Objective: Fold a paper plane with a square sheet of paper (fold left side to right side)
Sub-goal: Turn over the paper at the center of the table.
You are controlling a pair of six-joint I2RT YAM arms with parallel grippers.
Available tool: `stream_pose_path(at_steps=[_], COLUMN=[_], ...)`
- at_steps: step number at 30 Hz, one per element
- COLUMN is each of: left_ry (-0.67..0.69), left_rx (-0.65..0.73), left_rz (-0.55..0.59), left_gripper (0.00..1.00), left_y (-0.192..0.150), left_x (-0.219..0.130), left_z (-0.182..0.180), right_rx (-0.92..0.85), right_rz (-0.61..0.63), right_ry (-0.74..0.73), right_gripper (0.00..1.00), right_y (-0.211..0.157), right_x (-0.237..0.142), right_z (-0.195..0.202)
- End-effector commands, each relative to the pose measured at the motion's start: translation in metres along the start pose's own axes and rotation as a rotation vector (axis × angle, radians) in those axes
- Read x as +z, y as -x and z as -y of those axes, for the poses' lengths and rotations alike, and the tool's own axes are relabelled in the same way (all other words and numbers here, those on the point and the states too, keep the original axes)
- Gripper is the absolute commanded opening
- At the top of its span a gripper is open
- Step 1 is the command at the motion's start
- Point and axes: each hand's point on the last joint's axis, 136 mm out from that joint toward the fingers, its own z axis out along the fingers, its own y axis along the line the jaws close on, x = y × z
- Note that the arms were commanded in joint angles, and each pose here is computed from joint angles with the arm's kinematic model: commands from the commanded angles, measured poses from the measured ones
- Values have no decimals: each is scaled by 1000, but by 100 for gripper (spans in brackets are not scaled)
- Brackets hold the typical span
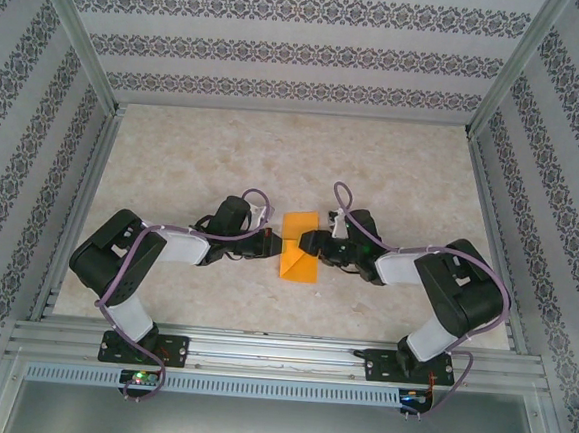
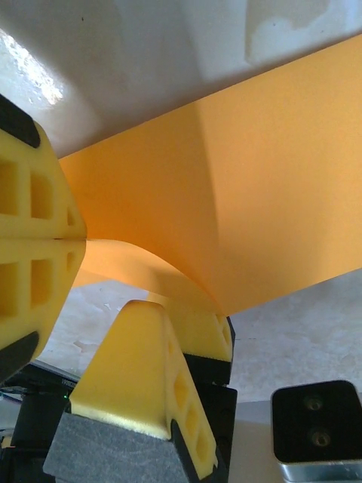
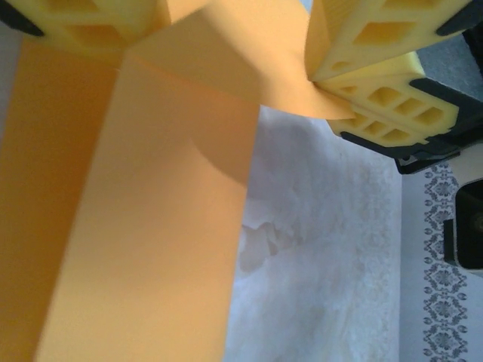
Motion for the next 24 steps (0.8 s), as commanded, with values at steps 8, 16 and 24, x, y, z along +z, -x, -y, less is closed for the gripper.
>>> stream_pose_path(at_steps=[8, 16, 24], left_ry=[33, 112, 82], left_rx=[33, 199, 283], left_rz=[44, 207, 452], left_gripper=[31, 58, 88], left_y=[10, 35, 70], left_x=[-8, -58, -133], left_z=[0, 29, 79], right_rx=[-33, -147, -380], right_rz=[39, 141, 322], right_ry=[12, 72, 243], right_gripper=[13, 0, 0], right_y=[12, 40, 76], right_x=[6, -18, -78], right_z=[-7, -42, -116])
